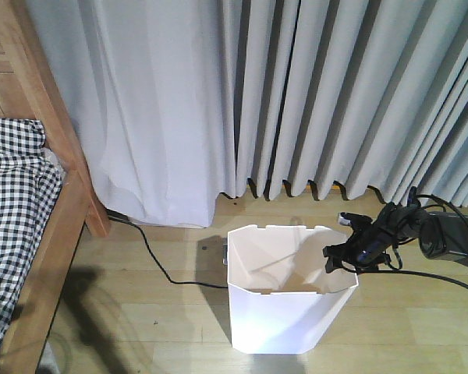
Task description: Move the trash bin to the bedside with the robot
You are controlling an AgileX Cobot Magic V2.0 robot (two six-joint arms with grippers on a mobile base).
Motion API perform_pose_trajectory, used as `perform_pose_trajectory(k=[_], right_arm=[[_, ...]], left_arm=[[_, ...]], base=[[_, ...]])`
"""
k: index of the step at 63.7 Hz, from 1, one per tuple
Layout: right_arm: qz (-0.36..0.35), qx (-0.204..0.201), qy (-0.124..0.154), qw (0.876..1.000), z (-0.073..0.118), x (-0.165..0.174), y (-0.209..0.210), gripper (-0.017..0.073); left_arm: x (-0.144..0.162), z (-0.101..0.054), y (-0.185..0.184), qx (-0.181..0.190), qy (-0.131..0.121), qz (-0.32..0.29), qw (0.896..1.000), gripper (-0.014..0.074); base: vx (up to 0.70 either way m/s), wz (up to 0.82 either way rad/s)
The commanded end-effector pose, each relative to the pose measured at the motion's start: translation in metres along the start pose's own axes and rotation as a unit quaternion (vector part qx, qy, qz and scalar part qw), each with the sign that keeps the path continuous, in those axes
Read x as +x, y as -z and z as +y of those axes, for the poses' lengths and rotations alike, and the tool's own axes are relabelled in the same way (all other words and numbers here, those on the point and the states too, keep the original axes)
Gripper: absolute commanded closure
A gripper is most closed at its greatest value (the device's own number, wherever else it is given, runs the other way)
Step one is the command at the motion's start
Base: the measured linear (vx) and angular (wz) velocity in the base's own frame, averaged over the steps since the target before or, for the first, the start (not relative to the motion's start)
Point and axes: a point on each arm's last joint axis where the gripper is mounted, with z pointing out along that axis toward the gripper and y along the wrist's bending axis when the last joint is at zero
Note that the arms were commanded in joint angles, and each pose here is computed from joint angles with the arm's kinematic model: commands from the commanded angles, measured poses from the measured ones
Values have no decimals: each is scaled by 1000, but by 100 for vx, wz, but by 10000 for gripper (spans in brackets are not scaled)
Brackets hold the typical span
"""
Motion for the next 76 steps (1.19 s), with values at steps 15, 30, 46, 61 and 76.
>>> perform_pose_trajectory(k=[15, 30, 46, 61, 76], right_arm=[[-21, -17, -6, 1000, 6, -23, 36, 31], [-35, 4, -36, 999, -9, -21, 55, 31], [-115, 79, -33, 990, -3, -5, 102, 31], [-129, 125, -2, 984, 15, 39, 154, 31], [-202, 168, 17, 965, 46, 79, 248, 31]], left_arm=[[-5, -1, 1, 6, 3, -38, 999, 600], [-5, -1, 1, 6, 3, -38, 999, 600], [-5, -1, 1, 6, 3, -38, 999, 600], [-5, -1, 1, 6, 3, -38, 999, 600], [-5, -1, 1, 6, 3, -38, 999, 600]], base=[[0, 0], [0, 0], [0, 0], [0, 0], [0, 0]])
